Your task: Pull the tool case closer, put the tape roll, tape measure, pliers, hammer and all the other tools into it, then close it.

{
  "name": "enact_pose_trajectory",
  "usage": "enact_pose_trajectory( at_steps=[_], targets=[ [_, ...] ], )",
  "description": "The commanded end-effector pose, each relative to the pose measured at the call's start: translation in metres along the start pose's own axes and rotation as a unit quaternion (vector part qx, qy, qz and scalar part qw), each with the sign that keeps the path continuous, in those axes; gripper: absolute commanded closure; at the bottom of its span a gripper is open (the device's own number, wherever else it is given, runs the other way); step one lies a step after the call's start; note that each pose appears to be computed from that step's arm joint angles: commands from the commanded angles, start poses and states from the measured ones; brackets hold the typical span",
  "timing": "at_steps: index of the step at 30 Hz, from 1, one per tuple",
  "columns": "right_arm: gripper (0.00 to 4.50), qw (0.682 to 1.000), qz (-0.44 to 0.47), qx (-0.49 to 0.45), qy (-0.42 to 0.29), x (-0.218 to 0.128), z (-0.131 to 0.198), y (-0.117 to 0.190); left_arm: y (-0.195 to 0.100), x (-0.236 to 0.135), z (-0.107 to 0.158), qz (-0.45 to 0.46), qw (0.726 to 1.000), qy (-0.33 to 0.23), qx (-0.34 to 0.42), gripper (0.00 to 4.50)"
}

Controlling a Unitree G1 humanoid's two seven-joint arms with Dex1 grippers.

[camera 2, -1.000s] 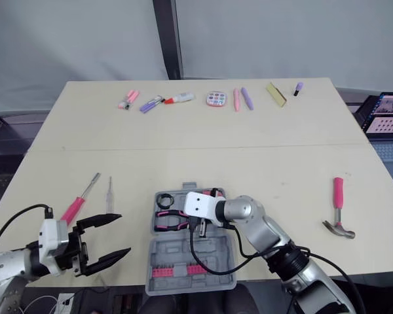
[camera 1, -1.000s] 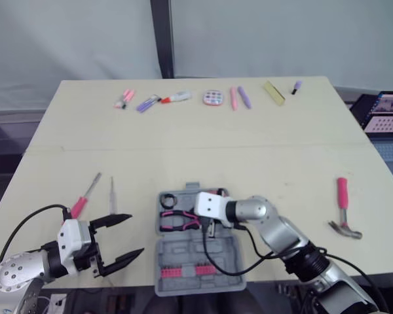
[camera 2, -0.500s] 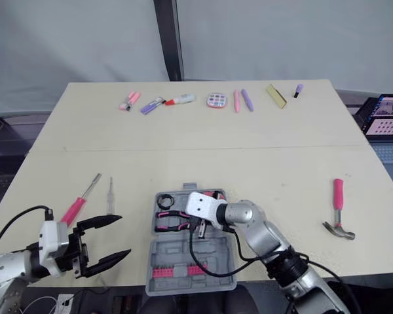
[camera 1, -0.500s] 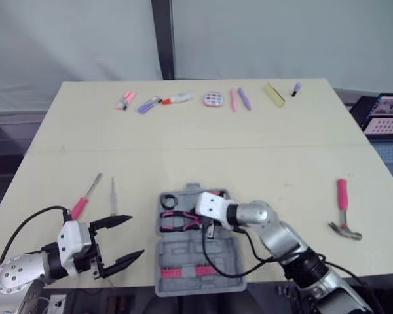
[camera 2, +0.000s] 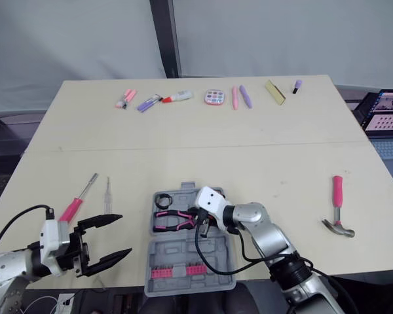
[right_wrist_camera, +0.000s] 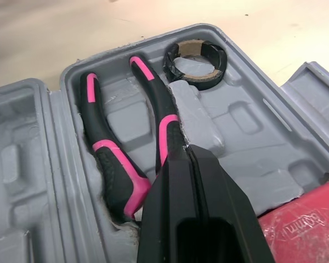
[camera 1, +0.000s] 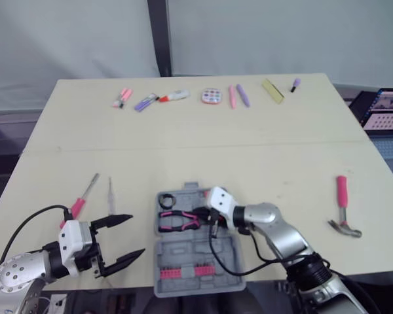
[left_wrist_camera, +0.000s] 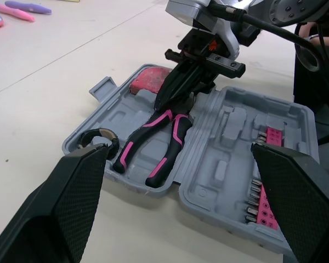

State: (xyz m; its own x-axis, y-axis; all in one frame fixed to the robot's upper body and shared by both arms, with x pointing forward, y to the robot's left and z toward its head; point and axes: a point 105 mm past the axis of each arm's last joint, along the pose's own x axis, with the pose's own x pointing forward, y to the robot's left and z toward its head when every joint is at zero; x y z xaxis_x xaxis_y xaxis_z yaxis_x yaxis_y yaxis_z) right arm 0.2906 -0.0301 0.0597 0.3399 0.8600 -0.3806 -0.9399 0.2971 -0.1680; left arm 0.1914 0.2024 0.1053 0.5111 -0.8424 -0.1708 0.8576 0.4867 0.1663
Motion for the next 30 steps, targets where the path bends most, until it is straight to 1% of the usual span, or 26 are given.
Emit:
enact_pose_trajectory(
  at_steps=[1, 4, 11, 17, 22, 30],
  targets=[
    [4.48, 1.000, 0.018, -0.006, -0.024, 0.000, 0.010, 0.007, -0.001, 0.001, 0.003, -0.004, 1.000, -0.002, 0.006, 0.00],
    [4.48, 1.000, 0.017, -0.006, -0.024, 0.001, 0.010, 0.007, -0.001, 0.001, 0.003, -0.005, 1.000, -0.001, 0.006, 0.00],
    [4.48, 1.000, 0.017, -0.014, 0.004, 0.002, -0.001, 0.008, -0.002, 0.001, 0.003, -0.005, 1.000, -0.002, 0.006, 0.00],
    [4.48, 0.998, 0.030, -0.027, 0.046, 0.002, -0.019, 0.013, -0.002, 0.001, 0.004, -0.005, 1.000, -0.002, 0.006, 0.00],
    [4.48, 0.995, 0.024, -0.004, 0.092, 0.002, -0.033, 0.011, -0.003, 0.002, 0.004, -0.005, 1.000, -0.001, 0.005, 0.00],
    [4.48, 0.990, 0.034, 0.010, 0.137, -0.002, -0.045, 0.015, -0.002, 0.002, 0.004, -0.006, 1.000, -0.003, 0.004, 0.00]
  ],
)
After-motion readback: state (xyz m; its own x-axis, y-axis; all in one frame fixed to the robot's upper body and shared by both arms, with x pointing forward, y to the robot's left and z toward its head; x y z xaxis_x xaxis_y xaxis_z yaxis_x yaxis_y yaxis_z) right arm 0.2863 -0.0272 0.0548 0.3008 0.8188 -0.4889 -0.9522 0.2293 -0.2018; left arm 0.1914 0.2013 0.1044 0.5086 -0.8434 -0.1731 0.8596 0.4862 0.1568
